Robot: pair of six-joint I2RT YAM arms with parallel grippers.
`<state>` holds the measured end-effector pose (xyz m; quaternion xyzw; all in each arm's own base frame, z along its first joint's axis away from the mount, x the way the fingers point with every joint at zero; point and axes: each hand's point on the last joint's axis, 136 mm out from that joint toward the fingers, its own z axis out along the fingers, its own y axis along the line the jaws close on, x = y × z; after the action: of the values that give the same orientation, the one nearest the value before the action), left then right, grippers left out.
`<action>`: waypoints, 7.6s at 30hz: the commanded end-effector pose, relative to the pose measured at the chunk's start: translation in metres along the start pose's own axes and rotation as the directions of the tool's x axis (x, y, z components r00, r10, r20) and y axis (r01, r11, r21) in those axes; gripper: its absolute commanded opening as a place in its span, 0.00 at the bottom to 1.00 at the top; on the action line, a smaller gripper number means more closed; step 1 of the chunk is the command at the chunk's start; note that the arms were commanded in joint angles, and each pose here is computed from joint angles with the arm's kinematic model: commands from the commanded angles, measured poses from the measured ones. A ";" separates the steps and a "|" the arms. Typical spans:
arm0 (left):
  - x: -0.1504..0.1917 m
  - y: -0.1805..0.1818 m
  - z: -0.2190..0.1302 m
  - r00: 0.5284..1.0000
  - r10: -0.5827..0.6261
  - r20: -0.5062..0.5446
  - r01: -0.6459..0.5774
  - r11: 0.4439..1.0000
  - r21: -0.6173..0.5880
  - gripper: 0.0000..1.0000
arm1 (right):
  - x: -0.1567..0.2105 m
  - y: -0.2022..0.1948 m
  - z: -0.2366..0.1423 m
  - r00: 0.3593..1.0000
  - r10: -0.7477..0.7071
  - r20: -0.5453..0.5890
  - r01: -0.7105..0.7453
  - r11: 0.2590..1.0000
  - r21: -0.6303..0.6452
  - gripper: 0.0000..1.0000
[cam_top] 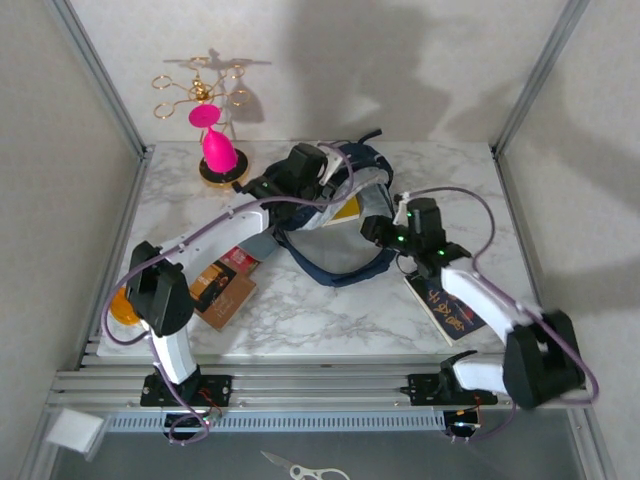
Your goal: Pack books, pencil case, and school supplies into a backpack
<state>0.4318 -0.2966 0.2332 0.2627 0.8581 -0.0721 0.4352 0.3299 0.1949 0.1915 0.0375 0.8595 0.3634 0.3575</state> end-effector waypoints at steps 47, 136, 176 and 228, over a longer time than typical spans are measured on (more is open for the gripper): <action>0.102 -0.290 0.142 0.898 -0.239 -0.369 0.397 0.802 0.447 0.70 | 0.119 -0.270 -0.190 0.585 0.553 0.594 -0.785 0.202 0.586 0.99; 0.139 -0.299 0.062 0.843 -0.259 -0.471 0.472 0.777 0.417 0.65 | -0.007 -0.247 -0.090 0.839 0.495 0.225 -0.539 0.701 0.468 0.99; 0.133 -0.254 0.092 0.789 -0.462 -0.404 0.588 0.759 0.280 0.54 | 0.065 -0.221 -0.085 0.845 0.535 0.025 -0.455 0.694 0.558 0.99; 0.114 -0.253 0.090 0.796 -0.463 -0.390 0.584 0.758 0.291 0.54 | 0.046 -0.194 -0.112 0.851 0.518 0.080 -0.503 0.763 0.405 0.00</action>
<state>0.3063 -0.4958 0.0469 0.1041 0.9219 -0.3121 0.2046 0.2490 0.0018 0.0664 0.3508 0.8892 0.2338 0.1775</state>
